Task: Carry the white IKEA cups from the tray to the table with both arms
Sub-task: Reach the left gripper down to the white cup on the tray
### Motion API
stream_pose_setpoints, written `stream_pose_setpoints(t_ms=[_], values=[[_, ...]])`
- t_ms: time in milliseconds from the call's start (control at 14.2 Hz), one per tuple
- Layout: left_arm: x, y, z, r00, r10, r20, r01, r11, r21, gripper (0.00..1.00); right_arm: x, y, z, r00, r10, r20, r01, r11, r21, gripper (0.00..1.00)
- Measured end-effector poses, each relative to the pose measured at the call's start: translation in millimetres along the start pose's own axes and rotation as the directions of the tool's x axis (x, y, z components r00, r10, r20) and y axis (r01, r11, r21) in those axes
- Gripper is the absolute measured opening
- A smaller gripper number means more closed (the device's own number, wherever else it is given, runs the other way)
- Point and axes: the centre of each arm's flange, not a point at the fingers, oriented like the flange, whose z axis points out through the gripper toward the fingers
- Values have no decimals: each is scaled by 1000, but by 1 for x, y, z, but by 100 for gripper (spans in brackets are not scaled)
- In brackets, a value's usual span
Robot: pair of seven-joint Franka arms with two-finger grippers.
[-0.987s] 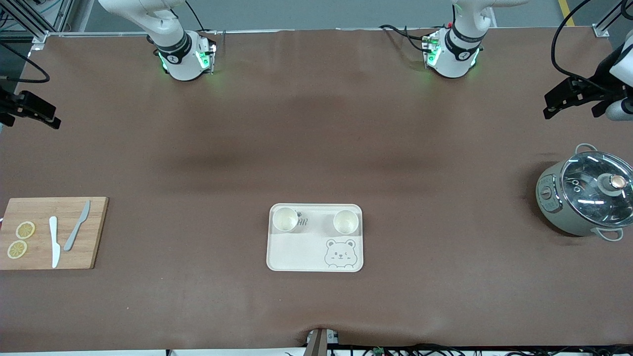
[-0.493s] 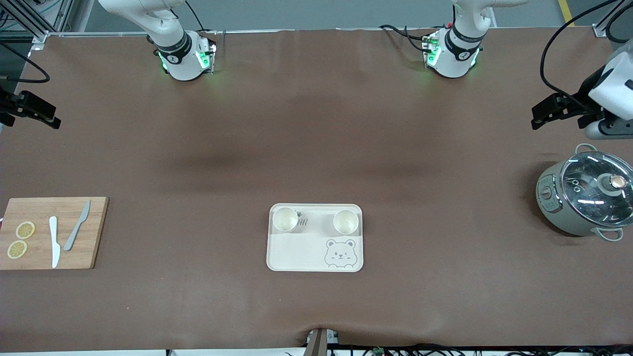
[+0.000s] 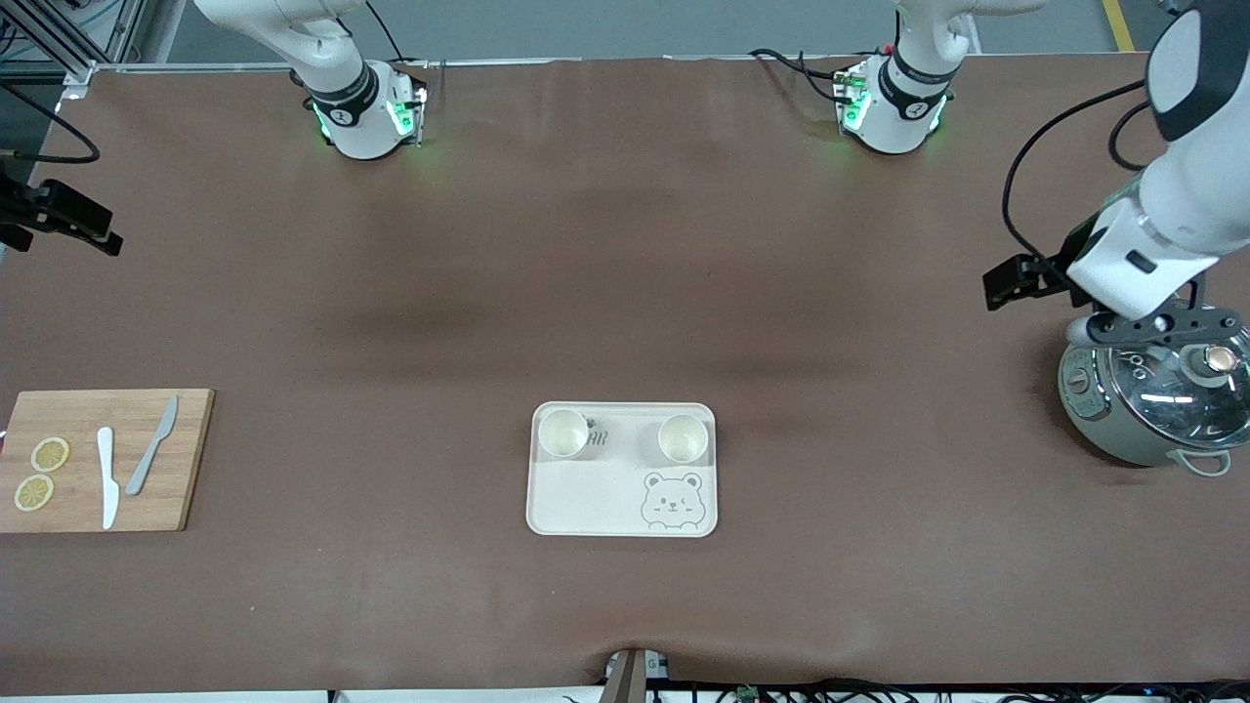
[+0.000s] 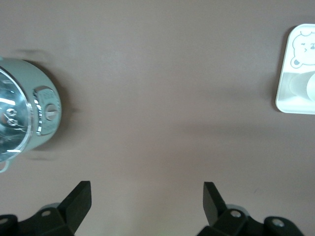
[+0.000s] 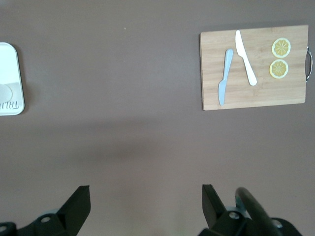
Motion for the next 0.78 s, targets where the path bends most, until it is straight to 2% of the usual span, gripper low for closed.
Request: stream_pose_setpoints(t_ms=[141,352,775], values=[[10,19,21,1000,-25,12,25,1000,-2,100,4,-1,1,1000,-1,-15,1,1000,-1,100],[19,57,50,999,-51,19,51,999,-3,100,11,-7,11,1000,-10,-6,9,1000,-6,100],[31,154,113,995,-95,-10,95,995,-27,100,18,-21,22,999,-32,12,32,999,-10,100]])
